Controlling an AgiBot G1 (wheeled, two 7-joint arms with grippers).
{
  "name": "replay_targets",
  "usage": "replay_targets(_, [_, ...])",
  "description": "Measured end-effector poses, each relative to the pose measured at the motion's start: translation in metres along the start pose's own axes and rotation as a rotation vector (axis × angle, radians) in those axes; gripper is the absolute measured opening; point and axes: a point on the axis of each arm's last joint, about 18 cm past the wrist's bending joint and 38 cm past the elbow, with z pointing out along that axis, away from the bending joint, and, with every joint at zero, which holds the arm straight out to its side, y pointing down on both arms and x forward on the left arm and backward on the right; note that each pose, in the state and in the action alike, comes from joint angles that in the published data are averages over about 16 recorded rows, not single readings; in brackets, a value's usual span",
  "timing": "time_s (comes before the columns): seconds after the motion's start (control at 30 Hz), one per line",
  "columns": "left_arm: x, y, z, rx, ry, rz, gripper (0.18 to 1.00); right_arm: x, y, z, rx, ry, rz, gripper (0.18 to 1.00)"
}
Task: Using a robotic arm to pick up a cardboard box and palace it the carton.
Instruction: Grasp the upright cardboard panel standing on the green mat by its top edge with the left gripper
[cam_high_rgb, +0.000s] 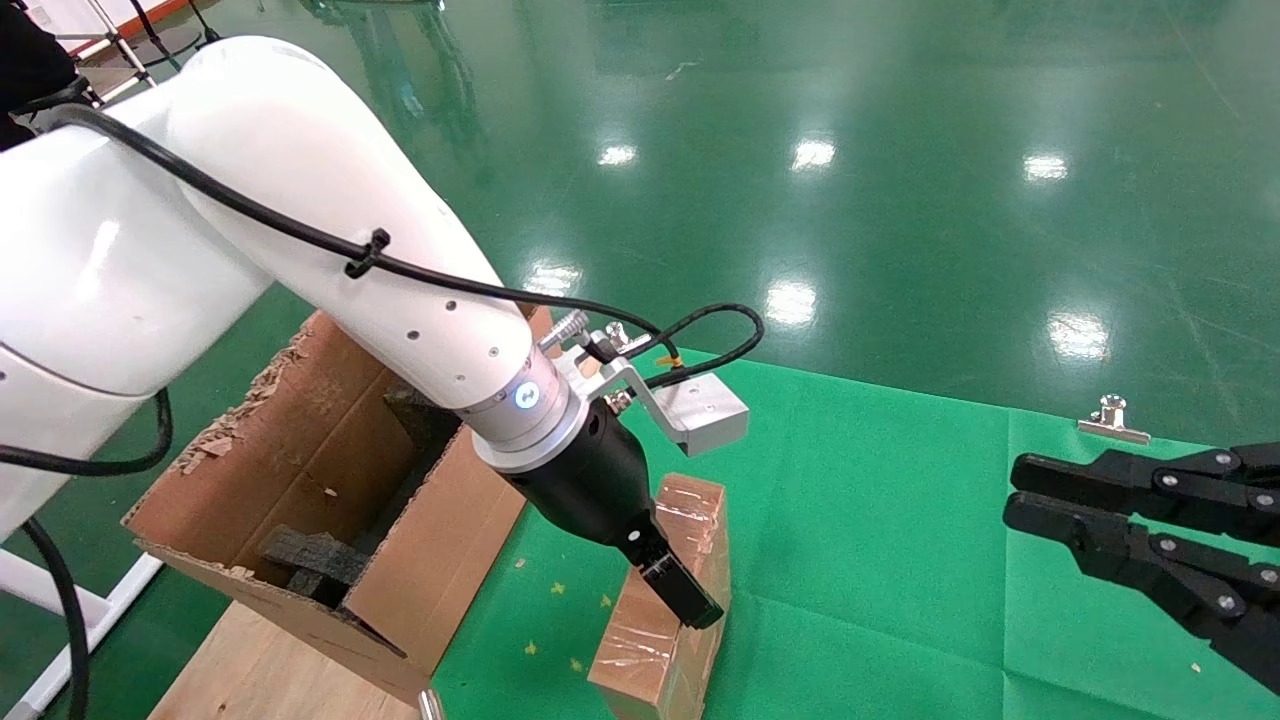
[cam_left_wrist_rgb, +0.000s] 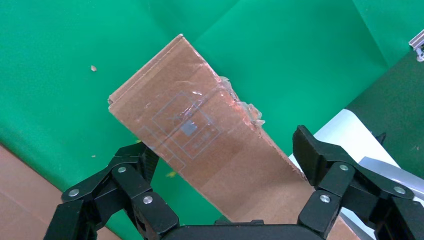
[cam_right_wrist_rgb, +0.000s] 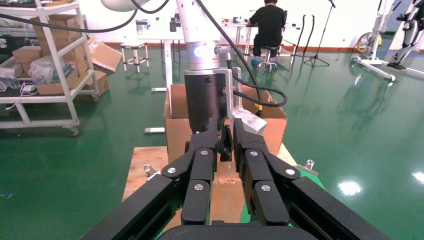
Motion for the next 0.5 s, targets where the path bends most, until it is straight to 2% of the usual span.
replay_targets(0.2, [-0.0001,0.0008,0.0005,0.0,0.003,-0.005,0.94,0.0,0.0,0.0,0.0,0.0,0.0,0.294])
replay_targets(0.5, [-0.0007,0.001,0.0008,0.001,0.005,-0.009,0.797,0.0,0.0,0.0,0.0,0.0,0.0,0.467])
